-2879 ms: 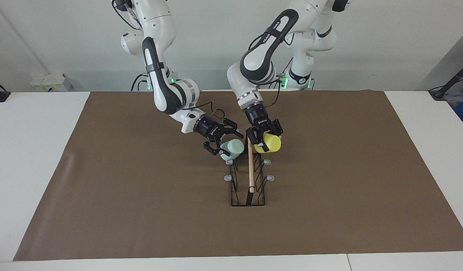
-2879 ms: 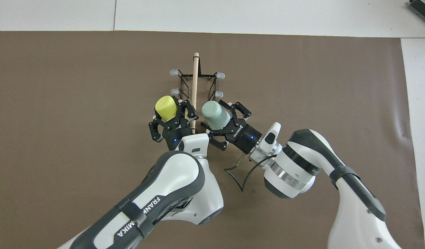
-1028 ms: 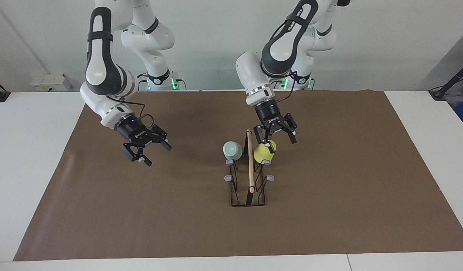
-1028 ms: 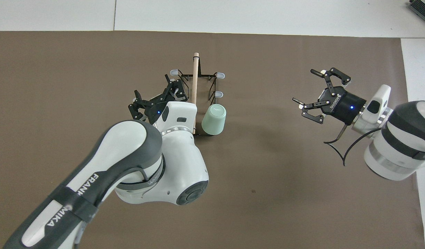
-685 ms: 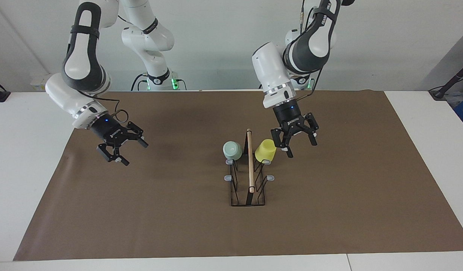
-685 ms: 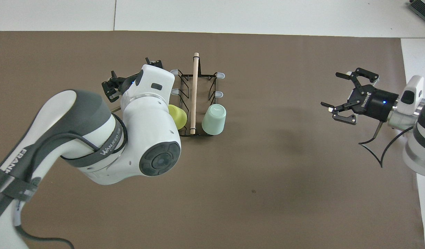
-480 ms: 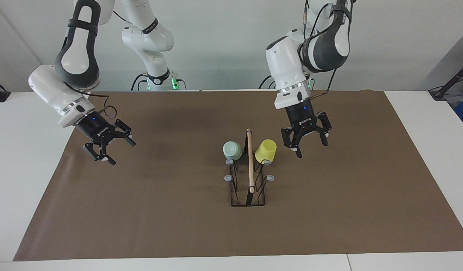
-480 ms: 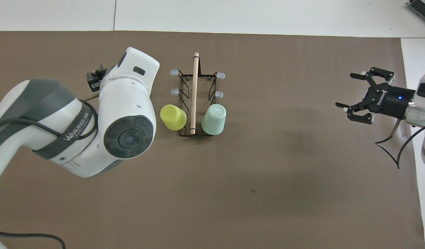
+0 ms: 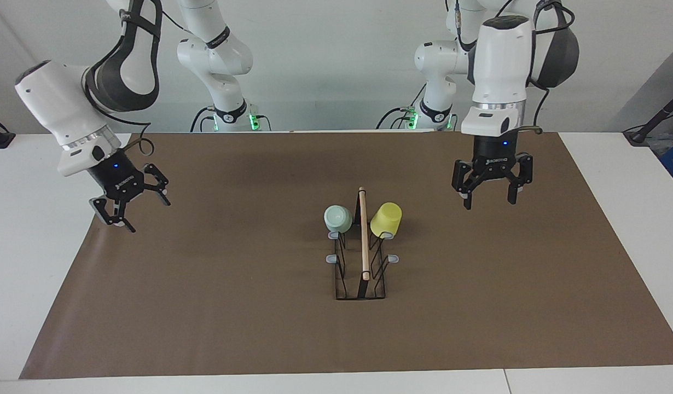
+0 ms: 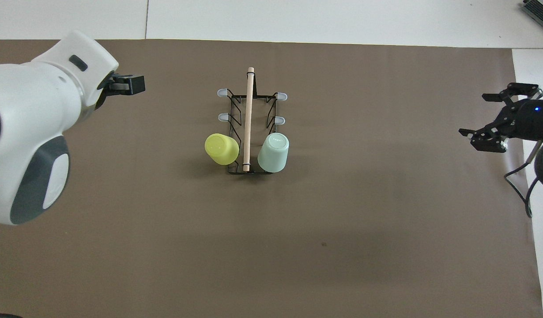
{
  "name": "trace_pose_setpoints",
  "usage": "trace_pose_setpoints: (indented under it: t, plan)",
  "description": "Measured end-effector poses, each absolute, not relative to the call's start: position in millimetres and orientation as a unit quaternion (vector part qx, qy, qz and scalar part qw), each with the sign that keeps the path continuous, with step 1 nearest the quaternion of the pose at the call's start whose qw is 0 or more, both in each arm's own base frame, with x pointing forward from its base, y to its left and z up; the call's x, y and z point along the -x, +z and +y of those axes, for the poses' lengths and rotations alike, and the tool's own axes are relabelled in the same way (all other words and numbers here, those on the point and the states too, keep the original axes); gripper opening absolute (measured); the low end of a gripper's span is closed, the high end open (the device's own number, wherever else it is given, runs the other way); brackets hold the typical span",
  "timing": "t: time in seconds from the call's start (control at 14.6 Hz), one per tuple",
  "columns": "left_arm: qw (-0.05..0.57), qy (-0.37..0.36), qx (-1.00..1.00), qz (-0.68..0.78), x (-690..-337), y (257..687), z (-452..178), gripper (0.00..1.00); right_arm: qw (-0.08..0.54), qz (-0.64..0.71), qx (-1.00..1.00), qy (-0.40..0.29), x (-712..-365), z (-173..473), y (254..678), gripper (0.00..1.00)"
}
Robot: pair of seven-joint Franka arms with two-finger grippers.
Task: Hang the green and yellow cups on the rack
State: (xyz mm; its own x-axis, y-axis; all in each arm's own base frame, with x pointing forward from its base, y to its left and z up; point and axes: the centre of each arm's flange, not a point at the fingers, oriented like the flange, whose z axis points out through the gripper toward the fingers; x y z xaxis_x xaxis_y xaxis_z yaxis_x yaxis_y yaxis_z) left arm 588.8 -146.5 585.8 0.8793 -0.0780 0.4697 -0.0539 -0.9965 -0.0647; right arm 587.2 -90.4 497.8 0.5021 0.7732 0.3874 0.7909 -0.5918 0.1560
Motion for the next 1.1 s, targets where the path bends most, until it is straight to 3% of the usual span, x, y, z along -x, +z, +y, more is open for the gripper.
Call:
trace_pose_setpoints:
  t: [0.48,0.82,1.1]
  plan:
    - [-0.026,-0.119,0.989,0.087,-582.0,610.0,-44.4,1.00,-0.055,-0.368,0.921,-0.115,-591.3,-22.6,502.9,1.00]
    - [-0.029,-0.041,0.995,0.088,-547.7,620.4,-31.2,1.00,-0.053,-0.229,0.970,-0.065,-572.3,40.1,509.2,1.00]
    - [-0.009,-0.017,0.995,0.098,-535.1,624.6,-33.3,1.00,-0.065,-0.118,0.990,-0.027,-553.3,64.0,549.0,1.00]
